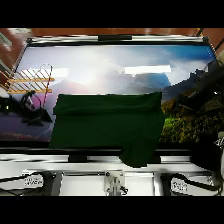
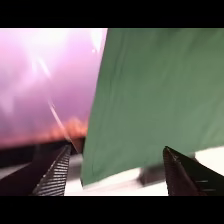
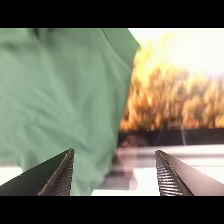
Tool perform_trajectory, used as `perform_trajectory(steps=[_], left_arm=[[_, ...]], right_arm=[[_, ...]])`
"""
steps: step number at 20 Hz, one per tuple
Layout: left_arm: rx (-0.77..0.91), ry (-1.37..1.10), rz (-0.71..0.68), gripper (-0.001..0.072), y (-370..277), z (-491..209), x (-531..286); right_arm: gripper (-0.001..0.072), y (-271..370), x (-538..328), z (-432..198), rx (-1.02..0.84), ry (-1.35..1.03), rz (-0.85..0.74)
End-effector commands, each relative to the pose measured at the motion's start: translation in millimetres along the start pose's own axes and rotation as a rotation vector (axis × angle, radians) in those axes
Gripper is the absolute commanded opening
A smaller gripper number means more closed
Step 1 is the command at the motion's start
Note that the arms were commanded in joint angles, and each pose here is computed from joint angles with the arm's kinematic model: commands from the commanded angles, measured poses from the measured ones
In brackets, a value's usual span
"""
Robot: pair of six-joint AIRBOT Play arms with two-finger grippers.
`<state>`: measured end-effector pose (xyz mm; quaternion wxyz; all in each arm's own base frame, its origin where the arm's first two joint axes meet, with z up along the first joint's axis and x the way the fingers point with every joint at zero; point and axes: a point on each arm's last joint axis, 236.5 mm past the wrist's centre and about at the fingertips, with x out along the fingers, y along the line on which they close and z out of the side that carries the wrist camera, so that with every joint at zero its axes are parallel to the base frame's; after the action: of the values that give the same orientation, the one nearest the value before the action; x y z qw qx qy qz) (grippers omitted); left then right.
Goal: Fold the shirts.
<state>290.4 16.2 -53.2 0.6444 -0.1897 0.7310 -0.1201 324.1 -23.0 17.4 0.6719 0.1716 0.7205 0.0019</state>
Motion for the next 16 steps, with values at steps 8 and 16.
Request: perform_trajectory(steps=[8,16], left_arm=[[-0.069,0.051,-0.082,0.0666,22,-73,53],[-0.064,0.026,-0.128,0.0581,-1,-69,77]], right_arm=[[0.0629,-3,27,-36,0.013,-0.056,0.099],[0.0629,-3,27,-36,0.024,-0.055,0.101]])
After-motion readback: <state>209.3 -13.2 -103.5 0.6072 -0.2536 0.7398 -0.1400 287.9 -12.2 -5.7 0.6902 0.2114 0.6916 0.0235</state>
